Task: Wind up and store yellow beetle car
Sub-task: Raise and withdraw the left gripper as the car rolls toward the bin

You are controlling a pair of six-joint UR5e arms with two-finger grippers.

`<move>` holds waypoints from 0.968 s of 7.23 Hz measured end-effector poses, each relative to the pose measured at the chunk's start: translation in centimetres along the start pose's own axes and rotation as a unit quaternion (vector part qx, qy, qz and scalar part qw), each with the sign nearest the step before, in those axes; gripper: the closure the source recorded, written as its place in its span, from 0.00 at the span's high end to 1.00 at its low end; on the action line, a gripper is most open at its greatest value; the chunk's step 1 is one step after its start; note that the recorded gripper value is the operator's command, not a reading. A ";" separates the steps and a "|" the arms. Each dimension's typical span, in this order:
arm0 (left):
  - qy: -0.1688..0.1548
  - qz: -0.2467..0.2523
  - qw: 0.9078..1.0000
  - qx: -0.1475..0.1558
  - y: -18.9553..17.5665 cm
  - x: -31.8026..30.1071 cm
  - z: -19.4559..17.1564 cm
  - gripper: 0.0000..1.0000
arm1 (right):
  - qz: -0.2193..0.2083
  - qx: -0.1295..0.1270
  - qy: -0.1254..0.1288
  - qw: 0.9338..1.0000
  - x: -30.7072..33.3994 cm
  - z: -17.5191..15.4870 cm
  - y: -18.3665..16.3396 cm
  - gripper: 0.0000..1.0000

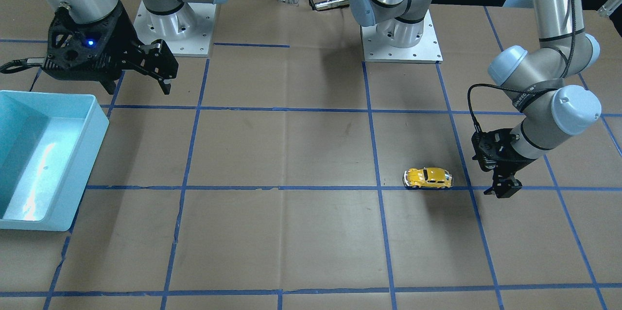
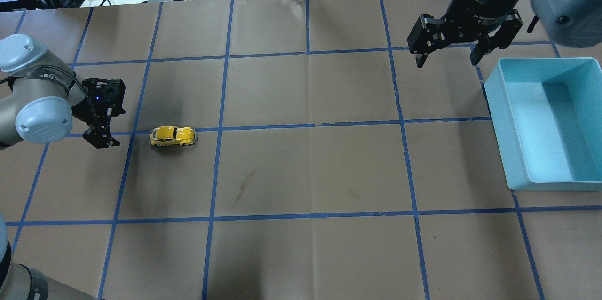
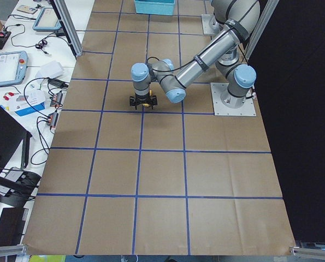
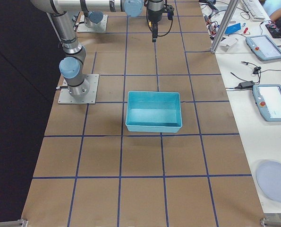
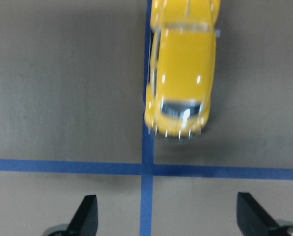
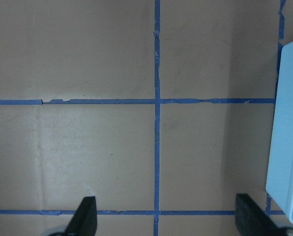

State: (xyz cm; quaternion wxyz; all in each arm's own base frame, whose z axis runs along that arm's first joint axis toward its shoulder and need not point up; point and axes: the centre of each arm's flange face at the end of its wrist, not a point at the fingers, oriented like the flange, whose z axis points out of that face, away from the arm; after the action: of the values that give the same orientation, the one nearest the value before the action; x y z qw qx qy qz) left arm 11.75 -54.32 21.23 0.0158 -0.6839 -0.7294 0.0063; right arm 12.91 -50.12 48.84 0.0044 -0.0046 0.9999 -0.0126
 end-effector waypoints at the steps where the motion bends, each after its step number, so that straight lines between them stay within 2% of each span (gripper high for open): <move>1: 0.001 -0.001 1.000 0.000 -0.1 0.1 -0.3 1.00 | 0.000 0.000 0.000 1.000 0.0 0.0 0.0 1.00; 7: 0.002 -0.001 1.000 -0.001 -0.4 0.3 -0.6 1.00 | 0.000 0.000 0.000 1.000 0.0 0.0 0.0 1.00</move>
State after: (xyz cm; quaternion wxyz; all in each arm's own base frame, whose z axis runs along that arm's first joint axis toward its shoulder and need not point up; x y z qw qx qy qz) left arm 11.33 -54.07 21.81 0.0164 -0.6835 -0.7298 0.0042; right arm 12.91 -50.13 48.82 0.0044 -0.0048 0.9999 -0.0124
